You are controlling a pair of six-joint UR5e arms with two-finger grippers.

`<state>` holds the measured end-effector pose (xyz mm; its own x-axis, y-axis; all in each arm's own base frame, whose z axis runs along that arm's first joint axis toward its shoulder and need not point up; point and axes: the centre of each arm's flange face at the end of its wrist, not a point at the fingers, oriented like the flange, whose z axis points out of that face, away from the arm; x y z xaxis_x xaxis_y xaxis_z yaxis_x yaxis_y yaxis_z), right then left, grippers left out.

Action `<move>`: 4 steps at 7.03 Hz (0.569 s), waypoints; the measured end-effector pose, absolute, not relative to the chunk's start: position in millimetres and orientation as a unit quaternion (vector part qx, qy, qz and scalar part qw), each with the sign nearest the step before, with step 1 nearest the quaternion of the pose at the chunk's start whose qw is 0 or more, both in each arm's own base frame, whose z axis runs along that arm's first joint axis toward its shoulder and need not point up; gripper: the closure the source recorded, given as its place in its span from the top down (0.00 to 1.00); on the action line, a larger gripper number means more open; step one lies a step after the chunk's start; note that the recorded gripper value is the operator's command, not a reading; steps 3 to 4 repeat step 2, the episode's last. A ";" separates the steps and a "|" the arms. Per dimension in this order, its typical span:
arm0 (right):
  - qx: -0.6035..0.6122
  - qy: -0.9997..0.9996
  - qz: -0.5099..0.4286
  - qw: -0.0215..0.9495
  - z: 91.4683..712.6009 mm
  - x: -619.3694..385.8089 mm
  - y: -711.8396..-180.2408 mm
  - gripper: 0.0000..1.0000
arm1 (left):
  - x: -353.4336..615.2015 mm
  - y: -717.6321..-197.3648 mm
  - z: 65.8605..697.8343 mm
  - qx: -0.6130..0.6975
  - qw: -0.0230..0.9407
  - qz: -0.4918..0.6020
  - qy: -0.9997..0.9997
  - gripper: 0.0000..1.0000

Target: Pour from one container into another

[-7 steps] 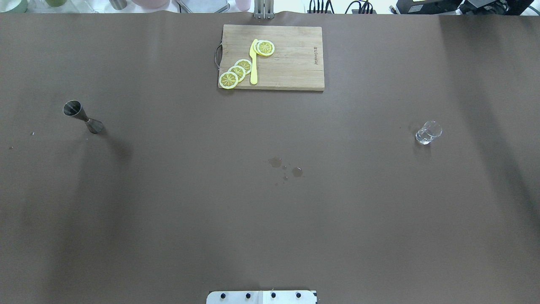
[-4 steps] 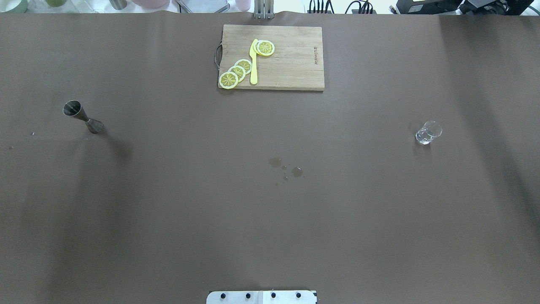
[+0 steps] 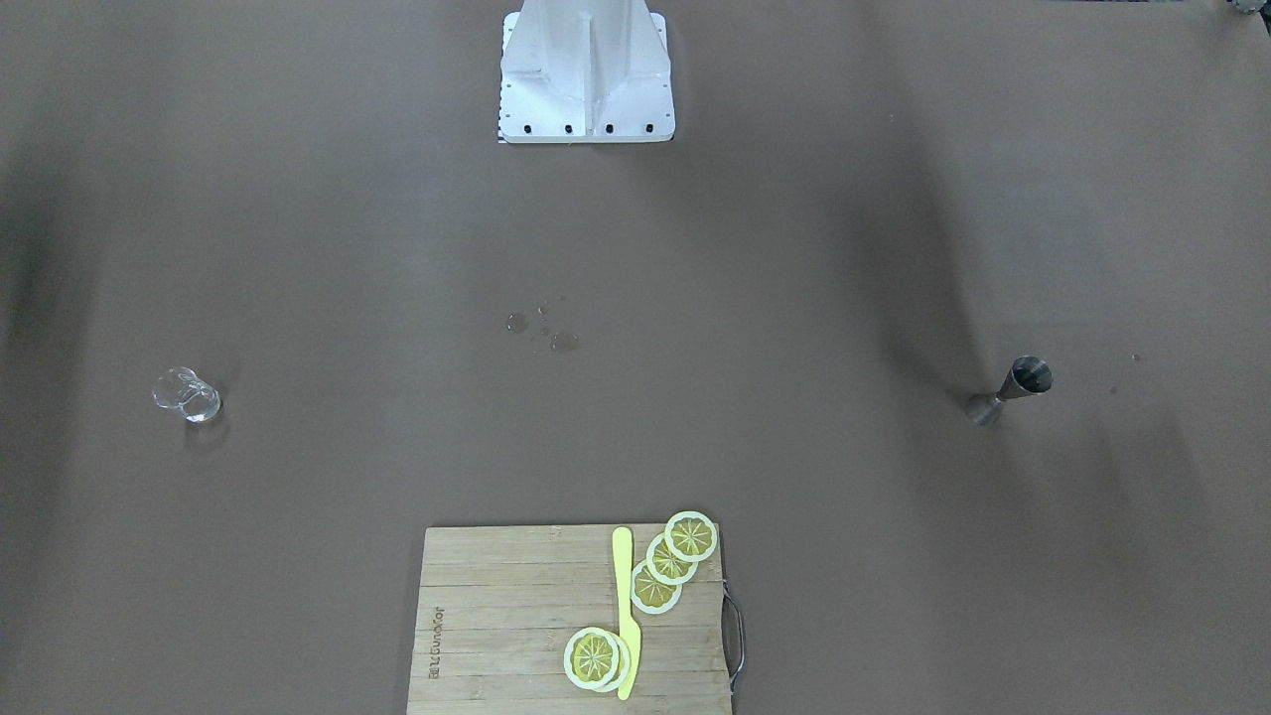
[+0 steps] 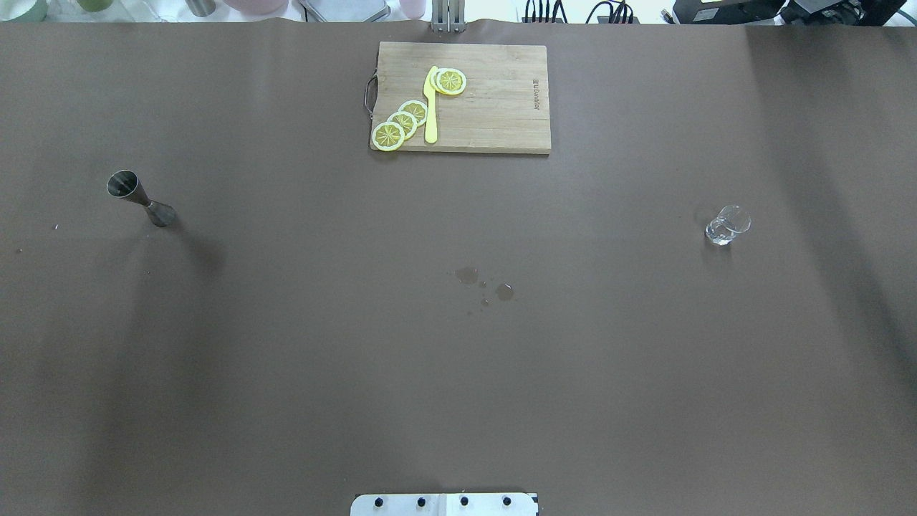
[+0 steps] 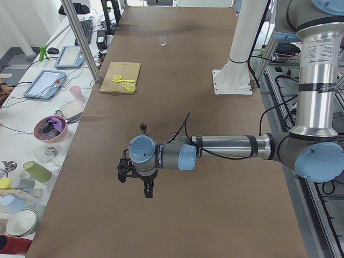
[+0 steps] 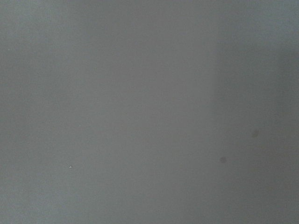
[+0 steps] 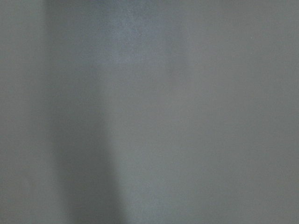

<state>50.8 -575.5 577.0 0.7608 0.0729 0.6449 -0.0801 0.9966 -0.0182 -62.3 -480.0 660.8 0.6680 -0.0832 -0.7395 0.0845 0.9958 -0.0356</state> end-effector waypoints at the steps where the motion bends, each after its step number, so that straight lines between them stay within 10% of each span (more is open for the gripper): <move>1: 0.005 -0.343 0.041 0.938 577.2 50.8 -575.4 1.00 | -62.3 -480.8 659.2 0.002 0.913 -0.046 0.405 0.99; 4: 0.005 -0.343 0.041 0.938 577.2 50.8 -575.4 1.00 | -62.3 -481.4 657.4 0.004 0.913 -0.045 0.405 0.99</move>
